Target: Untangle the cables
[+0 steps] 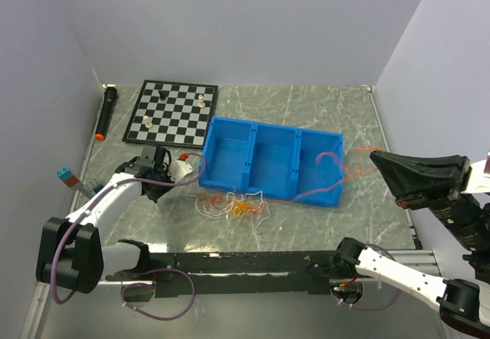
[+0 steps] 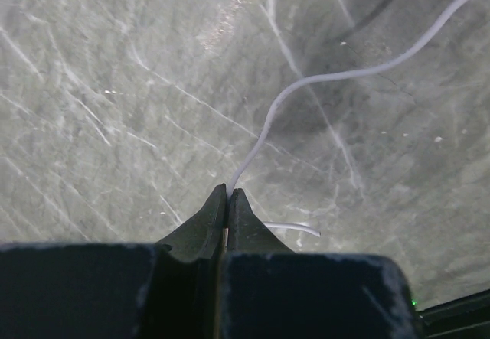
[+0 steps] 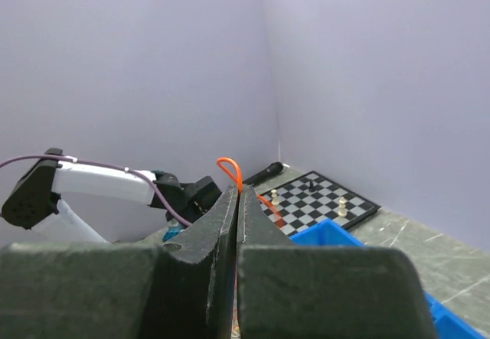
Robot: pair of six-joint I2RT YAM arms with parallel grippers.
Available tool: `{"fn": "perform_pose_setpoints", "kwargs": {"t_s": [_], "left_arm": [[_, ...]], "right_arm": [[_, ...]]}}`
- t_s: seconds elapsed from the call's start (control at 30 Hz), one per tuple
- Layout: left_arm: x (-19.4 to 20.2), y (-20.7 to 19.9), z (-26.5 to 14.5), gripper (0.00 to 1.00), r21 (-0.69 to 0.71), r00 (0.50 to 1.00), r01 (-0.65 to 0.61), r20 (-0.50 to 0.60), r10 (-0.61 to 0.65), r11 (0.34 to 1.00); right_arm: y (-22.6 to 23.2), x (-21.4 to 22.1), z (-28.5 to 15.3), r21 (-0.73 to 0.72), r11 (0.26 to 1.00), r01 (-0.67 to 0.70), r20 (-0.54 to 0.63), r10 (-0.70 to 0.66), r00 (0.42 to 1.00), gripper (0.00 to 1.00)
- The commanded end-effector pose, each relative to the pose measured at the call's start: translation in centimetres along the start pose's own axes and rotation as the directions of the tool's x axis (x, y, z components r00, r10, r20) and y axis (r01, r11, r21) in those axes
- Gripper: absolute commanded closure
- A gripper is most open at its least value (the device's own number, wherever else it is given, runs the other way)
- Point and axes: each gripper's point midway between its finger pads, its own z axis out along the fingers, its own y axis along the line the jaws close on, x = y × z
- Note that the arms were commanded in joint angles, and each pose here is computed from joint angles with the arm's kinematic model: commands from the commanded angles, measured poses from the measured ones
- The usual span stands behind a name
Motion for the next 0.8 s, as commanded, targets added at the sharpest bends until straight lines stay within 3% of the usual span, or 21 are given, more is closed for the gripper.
{"fn": "perform_pose_setpoints", "kwargs": {"t_s": [0.0,0.27,0.77], "left_arm": [[-0.4,1.6,-0.2,0.99,-0.075,1.0,-0.013,0.007,0.014,0.997],[2.0,2.3,1.5,0.99,-0.144,0.995,-0.065,-0.084,0.053,0.987],[1.0,2.3,1.3,0.99,-0.128,0.998,-0.035,-0.052,0.028,0.991]], "right_arm": [[-0.1,-1.9,0.3,0.009,0.999,0.045,0.021,-0.045,0.999,1.0],[1.4,-10.8,-2.3,-0.045,0.996,0.077,0.218,-0.065,0.974,1.0],[3.0,-16.1,-1.2,-0.086,0.988,0.125,0.316,-0.092,0.944,1.0]]}}
